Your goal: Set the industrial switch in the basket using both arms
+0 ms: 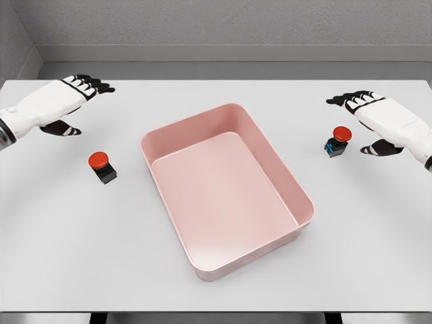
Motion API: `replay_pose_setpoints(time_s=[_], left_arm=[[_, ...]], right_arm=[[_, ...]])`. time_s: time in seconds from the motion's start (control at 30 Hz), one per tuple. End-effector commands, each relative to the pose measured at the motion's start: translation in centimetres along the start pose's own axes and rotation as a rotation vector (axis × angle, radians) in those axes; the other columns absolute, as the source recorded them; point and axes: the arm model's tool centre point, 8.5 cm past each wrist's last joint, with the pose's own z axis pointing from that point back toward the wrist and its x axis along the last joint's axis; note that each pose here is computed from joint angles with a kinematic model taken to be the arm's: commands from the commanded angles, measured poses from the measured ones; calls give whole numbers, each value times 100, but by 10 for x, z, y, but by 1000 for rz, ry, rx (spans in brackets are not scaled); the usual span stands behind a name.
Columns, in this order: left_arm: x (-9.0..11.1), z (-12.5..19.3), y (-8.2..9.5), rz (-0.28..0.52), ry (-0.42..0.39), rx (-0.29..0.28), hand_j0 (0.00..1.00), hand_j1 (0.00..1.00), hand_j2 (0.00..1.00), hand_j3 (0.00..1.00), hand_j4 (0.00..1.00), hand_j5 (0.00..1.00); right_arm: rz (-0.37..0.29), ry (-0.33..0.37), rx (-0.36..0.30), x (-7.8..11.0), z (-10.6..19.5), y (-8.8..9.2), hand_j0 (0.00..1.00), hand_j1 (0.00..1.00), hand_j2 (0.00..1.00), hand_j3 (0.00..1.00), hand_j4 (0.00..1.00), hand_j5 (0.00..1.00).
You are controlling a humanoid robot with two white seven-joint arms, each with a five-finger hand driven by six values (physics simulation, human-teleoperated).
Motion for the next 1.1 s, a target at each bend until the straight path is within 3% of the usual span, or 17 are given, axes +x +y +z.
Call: replay_pose_setpoints(time_s=[0.0, 0.1, 0.13, 0.2, 0.3, 0.43, 0.63, 0.83, 1.07], left_arm=[[-1, 2, 3, -2, 1, 4, 100, 100, 100, 100, 100, 100], [1, 1, 1, -7, -3, -6, 100, 100, 100, 100, 100, 100], [3, 2, -5, -17, -16, -38, 100, 100, 100, 100, 100, 100], [0, 13, 4, -66, -17, -62, 100, 100, 100, 100, 100, 100], [-8, 33, 19, -131, -2, -96, 100, 100, 100, 100, 100, 100], [-7, 43, 10, -154, -14, -156, 100, 100, 100, 100, 100, 100], [14, 48, 6, -211, -89, -228, 100, 100, 100, 100, 100, 100], [41, 41, -5, -221, -172, -242, 100, 100, 100, 100, 100, 100], [55, 29, -20, -197, -202, -264, 100, 100, 100, 100, 100, 100]], right_arm=[[1, -1, 1, 0, 0, 0, 100, 100, 100, 100, 100, 100], [-4, -4, -12, -1, 2, -3, 100, 100, 100, 100, 100, 100], [7, 14, -29, -8, 6, -12, 100, 100, 100, 100, 100, 100], [13, 34, -37, -12, 7, -19, 100, 100, 100, 100, 100, 100], [9, 160, -36, -34, 8, -25, 100, 100, 100, 100, 100, 100], [-30, 161, 156, -35, -6, -14, 100, 100, 100, 100, 100, 100], [-55, 125, 362, -25, -62, 8, 100, 100, 100, 100, 100, 100], [-40, 89, 435, -11, -76, 15, 100, 100, 100, 100, 100, 100], [-60, 130, 449, -24, -81, 15, 100, 100, 100, 100, 100, 100]])
